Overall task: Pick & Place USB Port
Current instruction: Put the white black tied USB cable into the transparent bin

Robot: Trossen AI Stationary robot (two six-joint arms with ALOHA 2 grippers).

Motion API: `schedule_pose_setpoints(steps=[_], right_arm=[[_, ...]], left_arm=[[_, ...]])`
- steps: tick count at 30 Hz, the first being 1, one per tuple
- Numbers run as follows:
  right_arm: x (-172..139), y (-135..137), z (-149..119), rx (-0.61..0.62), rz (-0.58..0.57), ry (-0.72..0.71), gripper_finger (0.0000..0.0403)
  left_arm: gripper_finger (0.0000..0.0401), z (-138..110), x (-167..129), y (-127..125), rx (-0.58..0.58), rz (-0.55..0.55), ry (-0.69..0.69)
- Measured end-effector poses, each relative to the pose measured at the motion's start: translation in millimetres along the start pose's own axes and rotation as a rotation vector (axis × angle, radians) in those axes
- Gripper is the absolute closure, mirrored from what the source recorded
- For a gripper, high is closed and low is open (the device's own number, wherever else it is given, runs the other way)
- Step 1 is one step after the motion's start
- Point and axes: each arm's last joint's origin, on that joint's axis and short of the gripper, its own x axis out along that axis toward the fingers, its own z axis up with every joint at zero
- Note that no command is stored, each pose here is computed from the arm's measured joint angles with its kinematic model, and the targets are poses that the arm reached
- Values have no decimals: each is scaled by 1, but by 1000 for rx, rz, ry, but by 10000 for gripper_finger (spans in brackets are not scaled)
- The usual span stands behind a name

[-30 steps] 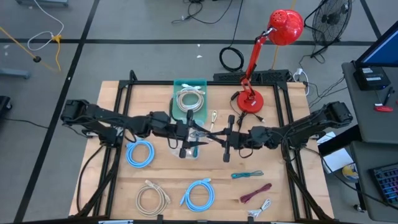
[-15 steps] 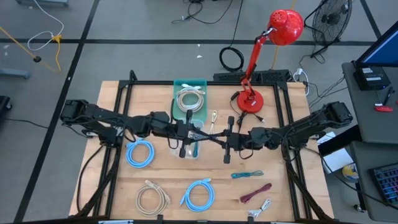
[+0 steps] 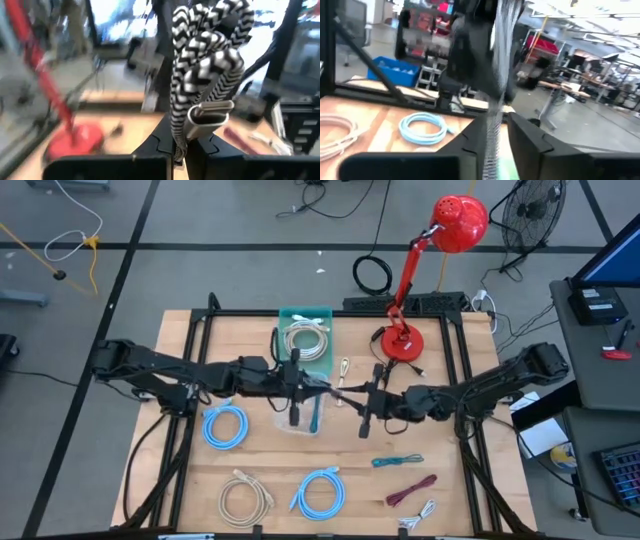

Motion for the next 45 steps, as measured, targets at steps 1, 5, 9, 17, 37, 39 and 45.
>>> schedule_pose_setpoints(steps=[1,5,9,17,37,39,45], right_arm=[[-2,0,2,3,-11,-2,320],[-13,1,7,-17,-65,51,284],[-23,0,7,-56,-99,132,262],[-28,3,-7,-54,-57,245,257],[-35,0,-40,-15,-81,299,259],[-35,0,-39,-27,-80,298,261],[-35,0,-40,-38,-79,299,263]], left_arm=[[387,1,-7,1,-18,24,37],[387,9,-29,13,-172,102,109],[387,1,-46,34,-456,127,270],[387,-21,-53,66,-726,114,576],[387,-44,26,93,-791,210,977],[387,-45,26,95,-824,232,973],[387,-46,25,94,-878,263,977]])
